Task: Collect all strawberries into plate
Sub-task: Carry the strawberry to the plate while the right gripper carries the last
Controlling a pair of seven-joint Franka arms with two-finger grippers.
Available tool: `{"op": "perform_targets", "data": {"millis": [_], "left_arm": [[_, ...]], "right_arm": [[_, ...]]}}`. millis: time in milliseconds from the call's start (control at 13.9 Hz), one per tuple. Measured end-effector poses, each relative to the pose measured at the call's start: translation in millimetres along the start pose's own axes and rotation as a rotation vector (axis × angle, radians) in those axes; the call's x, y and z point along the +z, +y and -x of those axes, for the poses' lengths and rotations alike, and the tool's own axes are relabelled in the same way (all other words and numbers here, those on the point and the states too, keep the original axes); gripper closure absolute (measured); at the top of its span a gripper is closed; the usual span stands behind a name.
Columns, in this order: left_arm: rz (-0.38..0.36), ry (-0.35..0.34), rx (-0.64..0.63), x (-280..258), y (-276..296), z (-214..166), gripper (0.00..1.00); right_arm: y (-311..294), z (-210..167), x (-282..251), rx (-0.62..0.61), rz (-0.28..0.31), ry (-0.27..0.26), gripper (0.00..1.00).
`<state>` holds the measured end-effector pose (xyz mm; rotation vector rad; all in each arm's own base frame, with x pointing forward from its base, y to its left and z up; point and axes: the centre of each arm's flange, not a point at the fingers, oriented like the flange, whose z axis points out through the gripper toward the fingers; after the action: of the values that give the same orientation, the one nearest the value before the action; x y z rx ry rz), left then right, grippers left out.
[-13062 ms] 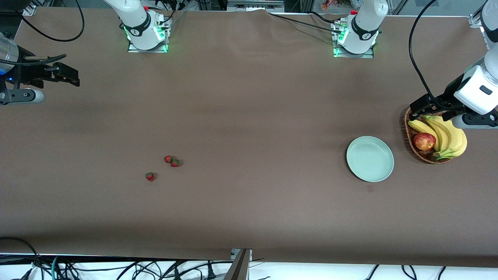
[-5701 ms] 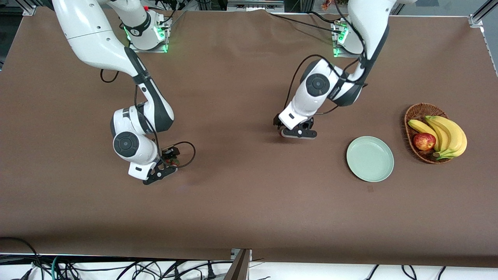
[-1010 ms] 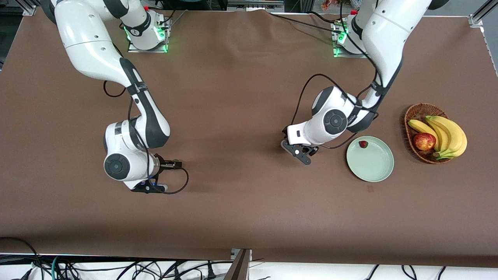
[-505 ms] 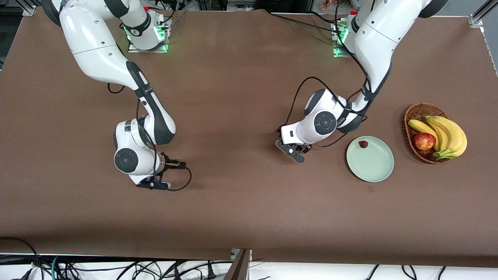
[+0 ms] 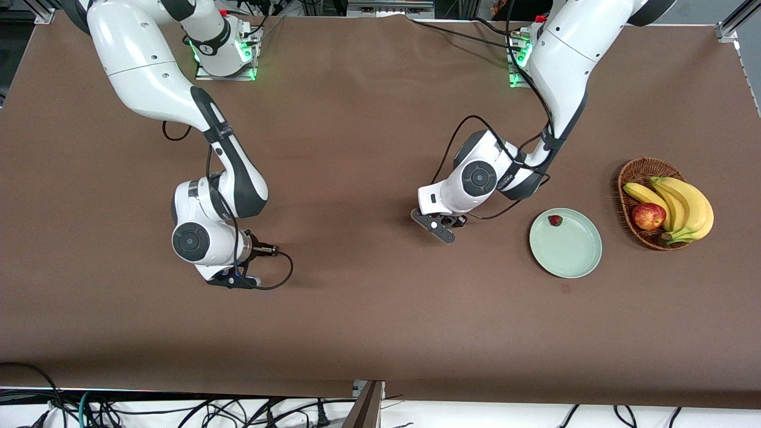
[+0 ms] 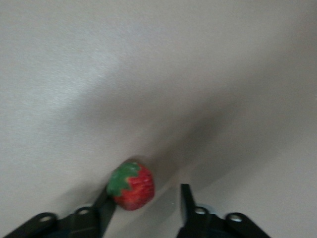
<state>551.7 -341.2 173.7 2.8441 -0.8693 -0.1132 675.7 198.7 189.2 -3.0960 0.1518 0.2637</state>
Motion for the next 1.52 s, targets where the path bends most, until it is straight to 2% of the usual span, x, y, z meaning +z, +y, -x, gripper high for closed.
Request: {"op": "perform_targets", "data": {"millis": [72, 144, 289, 361, 433, 505, 649, 794, 1010, 1227, 1443, 1515], "left_arm": [[-0.002, 0.001, -0.004, -1.0, -2.6, -0.1, 0.62], [-0.002, 0.002, -0.005, -1.5, -3.3, -0.1, 0.7], [-0.005, 0.006, -0.007, -4.2, -5.0, -0.7, 0.7], [-0.007, 0.007, -0.01, -7.6, -7.2, -0.9, 0.7], [-0.009, -0.003, -0.014, -13.0, -10.0, -0.2, 0.7], [-0.012, -0.027, -0.02, -22.7, -14.1, 1.1, 0.7], [-0.022, -0.1, -0.028, -57.2, -29.0, 8.2, 0.7], [-0.023, -0.16, 0.026, -97.0, -56.5, 22.4, 0.7], [0.013, -0.194, 0.196, -136.3, -130.9, 51.9, 0.7], [0.052, -0.187, 0.339, -144.9, -206.2, 85.2, 0.7], [0.05, -0.212, 0.427, -133.3, -239.2, 108.2, 0.7], [0.053, -0.213, 0.44, -125.8, -239.1, 110.0, 0.66]], "right_arm": [[-0.2, 0.3, 0.3, 0.0, 0.0, -0.001, 0.58], [-0.3, 0.5, 0.7, 0.0, 0.001, -0.001, 0.58], [-0.4, 0.8, 1.2, 0.0, 0.001, -0.002, 0.57], [-0.7, 0.9, 1.2, -0.001, 0.001, -0.002, 0.63], [-0.9, 1.0, 1.2, -0.001, 0.001, -0.002, 0.63], [-0.7, 0.9, 0.5, -0.001, 0.001, -0.002, 0.68], [-1.6, 0.8, -5.1, -0.002, -0.002, 0.007, 0.69], [-9.1, 2.9, -19.8, -0.013, -0.011, 0.026, 0.69], [-51.5, 19.9, -48.1, 0.005, -0.045, 0.057, 0.69], [-138.2, 57.9, -66.8, 0.119, -0.118, 0.081, 0.69], [-236.8, 107.6, -74.2, 0.199, -0.254, 0.184, 0.69], [-265.1, 123.5, -72.4, 0.217, -0.314, 0.219, 0.69]]}}
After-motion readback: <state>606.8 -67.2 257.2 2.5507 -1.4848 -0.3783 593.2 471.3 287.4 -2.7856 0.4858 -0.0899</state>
